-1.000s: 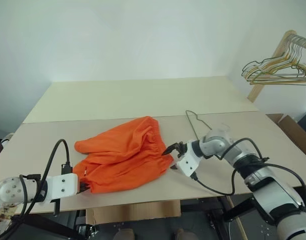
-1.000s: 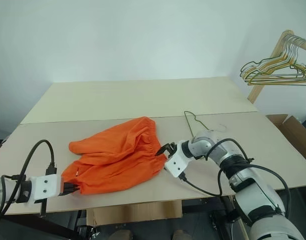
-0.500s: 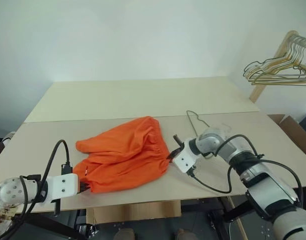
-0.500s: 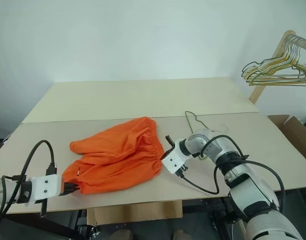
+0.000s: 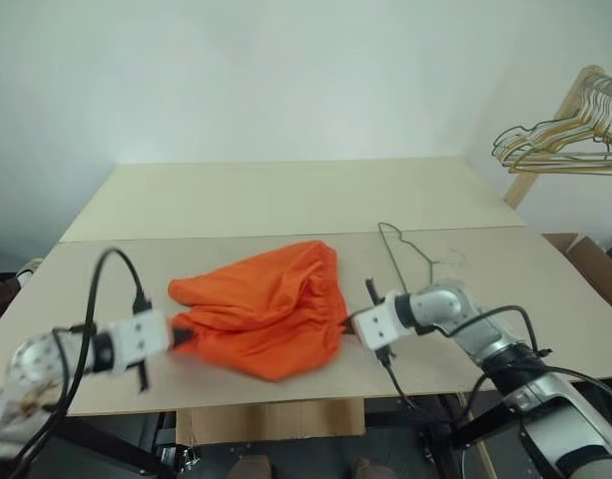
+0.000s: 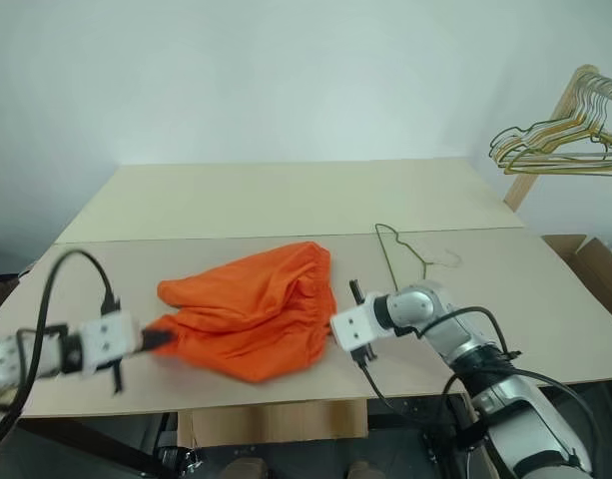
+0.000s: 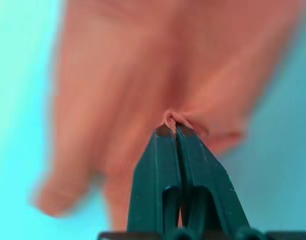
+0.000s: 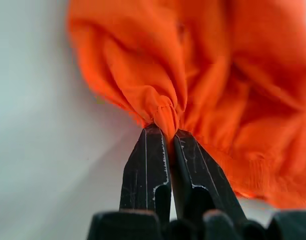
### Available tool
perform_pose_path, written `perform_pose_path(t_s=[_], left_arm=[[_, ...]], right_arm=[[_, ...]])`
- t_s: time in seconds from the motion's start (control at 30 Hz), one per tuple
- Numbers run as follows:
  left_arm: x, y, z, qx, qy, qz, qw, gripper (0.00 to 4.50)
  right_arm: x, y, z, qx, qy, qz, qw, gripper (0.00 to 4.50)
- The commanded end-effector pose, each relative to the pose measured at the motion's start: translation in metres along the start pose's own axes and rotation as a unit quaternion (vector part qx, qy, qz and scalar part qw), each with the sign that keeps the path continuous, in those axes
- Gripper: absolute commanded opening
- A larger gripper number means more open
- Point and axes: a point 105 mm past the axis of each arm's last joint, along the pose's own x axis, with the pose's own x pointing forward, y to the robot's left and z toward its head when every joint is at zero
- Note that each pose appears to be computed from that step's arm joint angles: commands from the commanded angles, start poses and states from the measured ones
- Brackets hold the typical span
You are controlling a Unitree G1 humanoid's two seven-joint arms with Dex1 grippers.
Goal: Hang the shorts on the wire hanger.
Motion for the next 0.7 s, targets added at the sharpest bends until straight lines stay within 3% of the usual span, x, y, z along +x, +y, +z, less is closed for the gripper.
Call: perform_pose_path(t_s=[0.03, 0.1, 0.13, 0.17, 0.23, 0.3, 0.37, 0.53, 0.7], left_arm=[[0.018, 0.104, 0.052, -0.043, -0.075, 0.250, 0.964, 0.00], [-0.002, 0.182, 0.075, -0.069, -0.081, 0.467, 0.878, 0.00], [-0.021, 0.208, 0.090, -0.089, -0.105, 0.532, 0.836, 0.00], [-0.035, 0.222, 0.101, -0.104, -0.129, 0.559, 0.812, 0.00], [-0.064, 0.237, 0.139, -0.068, -0.203, 0.581, 0.785, 0.00], [-0.079, 0.235, 0.163, -0.018, -0.245, 0.572, 0.783, 0.00], [-0.080, 0.224, 0.168, 0.000, -0.265, 0.529, 0.806, 0.00], [-0.073, 0.171, 0.147, 0.034, -0.261, 0.403, 0.877, 0.00], [-0.073, 0.086, 0.121, 0.018, -0.219, 0.165, 0.961, 0.00]], right_arm=[[-0.042, -0.119, -0.007, 0.046, 0.047, -0.260, 0.963, 0.05], [-0.074, -0.180, -0.007, 0.044, 0.079, -0.426, 0.900, 0.05], [-0.093, -0.204, -0.005, 0.050, 0.089, -0.490, 0.866, 0.05], [-0.107, -0.218, -0.001, 0.045, 0.093, -0.533, 0.840, 0.05], [-0.136, -0.240, 0.019, 0.035, 0.055, -0.613, 0.787, 0.05], [-0.148, -0.246, 0.033, 0.019, 0.024, -0.641, 0.767, 0.05], [-0.145, -0.238, 0.037, -0.001, 0.010, -0.627, 0.779, 0.05], [-0.108, -0.192, 0.039, -0.052, -0.026, -0.541, 0.839, 0.05], [-0.062, -0.105, 0.034, -0.103, -0.048, -0.340, 0.934, 0.05]])
